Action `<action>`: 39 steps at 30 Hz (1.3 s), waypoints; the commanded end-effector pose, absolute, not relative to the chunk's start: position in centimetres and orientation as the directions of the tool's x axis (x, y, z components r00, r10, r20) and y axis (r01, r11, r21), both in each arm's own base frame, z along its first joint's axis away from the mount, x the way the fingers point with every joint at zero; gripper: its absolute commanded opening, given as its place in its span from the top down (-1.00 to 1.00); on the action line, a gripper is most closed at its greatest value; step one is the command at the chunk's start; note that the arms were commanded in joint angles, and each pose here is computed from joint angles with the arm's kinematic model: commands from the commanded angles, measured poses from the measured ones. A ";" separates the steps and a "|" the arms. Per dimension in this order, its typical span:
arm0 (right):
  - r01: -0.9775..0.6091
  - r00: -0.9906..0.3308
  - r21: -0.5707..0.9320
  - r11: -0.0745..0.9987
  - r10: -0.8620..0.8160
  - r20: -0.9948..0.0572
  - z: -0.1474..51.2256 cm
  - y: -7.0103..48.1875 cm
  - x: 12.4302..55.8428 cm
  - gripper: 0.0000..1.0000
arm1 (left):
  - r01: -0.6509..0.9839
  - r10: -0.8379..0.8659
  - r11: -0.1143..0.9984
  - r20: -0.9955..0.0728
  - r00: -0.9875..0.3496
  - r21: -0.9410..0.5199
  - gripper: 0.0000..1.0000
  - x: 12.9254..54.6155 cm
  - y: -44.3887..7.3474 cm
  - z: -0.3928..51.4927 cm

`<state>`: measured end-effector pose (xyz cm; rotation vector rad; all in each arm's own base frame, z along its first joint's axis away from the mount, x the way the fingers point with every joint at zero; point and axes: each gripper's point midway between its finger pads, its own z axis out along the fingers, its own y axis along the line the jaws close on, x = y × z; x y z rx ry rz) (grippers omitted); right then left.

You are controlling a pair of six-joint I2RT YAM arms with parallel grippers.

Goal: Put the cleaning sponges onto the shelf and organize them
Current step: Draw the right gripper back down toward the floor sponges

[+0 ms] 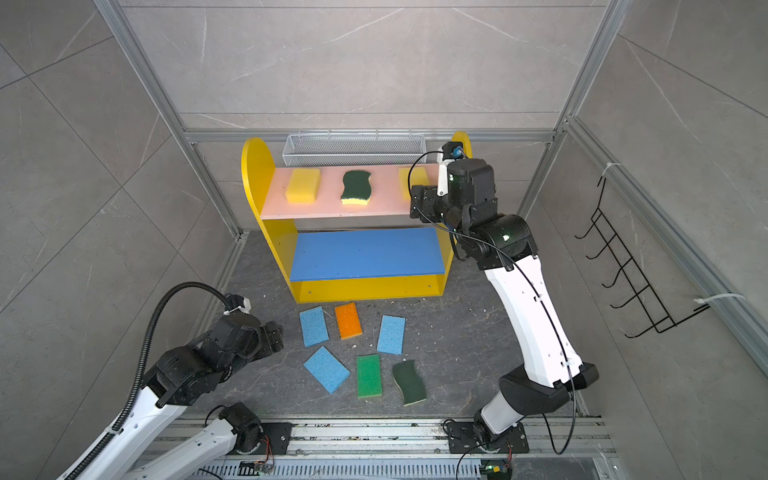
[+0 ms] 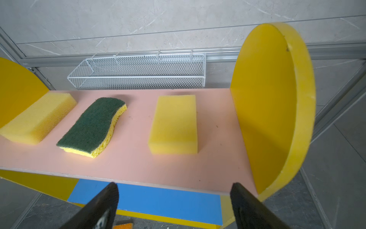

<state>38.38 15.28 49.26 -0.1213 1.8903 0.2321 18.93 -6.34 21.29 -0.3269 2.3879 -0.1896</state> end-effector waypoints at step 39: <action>0.018 -0.840 0.402 0.916 0.232 -0.491 18.5 14.0 25.2 -0.98 | -0.172 -0.304 0.938 -0.473 -0.827 -0.302 -0.65 18.3 -9.7 14.7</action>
